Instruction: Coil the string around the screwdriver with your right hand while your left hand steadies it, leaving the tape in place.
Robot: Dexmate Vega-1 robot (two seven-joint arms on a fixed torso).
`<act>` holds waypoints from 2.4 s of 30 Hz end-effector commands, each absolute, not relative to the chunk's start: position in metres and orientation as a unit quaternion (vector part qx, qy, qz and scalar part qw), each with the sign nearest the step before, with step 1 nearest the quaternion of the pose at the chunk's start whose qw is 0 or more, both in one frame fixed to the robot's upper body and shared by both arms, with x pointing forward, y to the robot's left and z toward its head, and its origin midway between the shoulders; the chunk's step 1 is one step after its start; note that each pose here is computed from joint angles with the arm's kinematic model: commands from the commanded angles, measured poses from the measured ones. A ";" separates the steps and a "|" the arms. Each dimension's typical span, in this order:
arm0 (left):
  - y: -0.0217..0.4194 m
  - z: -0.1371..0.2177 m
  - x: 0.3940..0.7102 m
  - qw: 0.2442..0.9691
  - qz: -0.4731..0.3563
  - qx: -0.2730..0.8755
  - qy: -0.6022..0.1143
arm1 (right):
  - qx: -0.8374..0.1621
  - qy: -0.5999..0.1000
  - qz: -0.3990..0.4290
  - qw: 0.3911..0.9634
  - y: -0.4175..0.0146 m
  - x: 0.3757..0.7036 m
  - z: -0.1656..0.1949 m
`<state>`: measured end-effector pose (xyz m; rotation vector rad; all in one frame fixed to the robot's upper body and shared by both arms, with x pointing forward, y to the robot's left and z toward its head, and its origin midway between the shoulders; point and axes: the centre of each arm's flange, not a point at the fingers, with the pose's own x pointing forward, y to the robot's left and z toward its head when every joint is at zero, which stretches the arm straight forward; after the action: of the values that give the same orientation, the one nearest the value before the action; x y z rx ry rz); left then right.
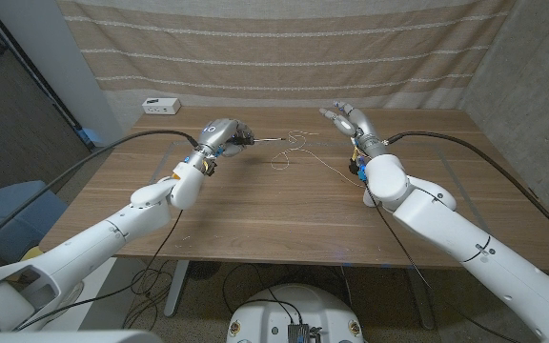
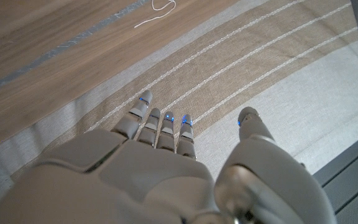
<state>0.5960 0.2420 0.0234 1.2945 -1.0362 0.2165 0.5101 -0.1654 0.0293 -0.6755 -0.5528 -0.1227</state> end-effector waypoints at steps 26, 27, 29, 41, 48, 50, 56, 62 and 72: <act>0.251 0.016 0.579 0.666 0.082 0.555 -0.492 | -0.440 -0.019 -0.142 0.887 -0.191 0.458 -0.043; 0.251 0.015 0.578 0.666 0.082 0.555 -0.492 | -0.442 -0.017 -0.138 0.886 -0.191 0.457 -0.044; 0.251 0.014 0.577 0.666 0.082 0.553 -0.494 | -0.446 -0.013 -0.132 0.885 -0.192 0.457 -0.045; 0.253 0.012 0.575 0.666 0.081 0.553 -0.495 | -0.457 0.021 -0.088 0.885 -0.191 0.456 -0.052; 0.254 0.013 0.576 0.666 0.074 0.553 -0.495 | -0.471 0.010 -0.096 0.877 -0.188 0.457 -0.053; 0.254 0.013 0.576 0.666 0.073 0.553 -0.496 | -0.475 0.006 -0.103 0.874 -0.188 0.459 -0.054; 0.256 0.012 0.577 0.669 0.068 0.552 -0.494 | -0.498 0.017 -0.106 0.861 -0.192 0.470 -0.057; 0.258 0.012 0.576 0.672 0.067 0.549 -0.493 | -0.510 0.007 -0.145 0.848 -0.199 0.480 -0.064; 0.256 0.013 0.576 0.672 0.066 0.551 -0.491 | -0.453 -0.077 -0.330 0.825 -0.205 0.471 -0.066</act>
<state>0.5759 0.2566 0.0125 1.2406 -1.1088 0.1551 0.4776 -0.1897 -0.0608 -1.0014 0.0061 -0.2968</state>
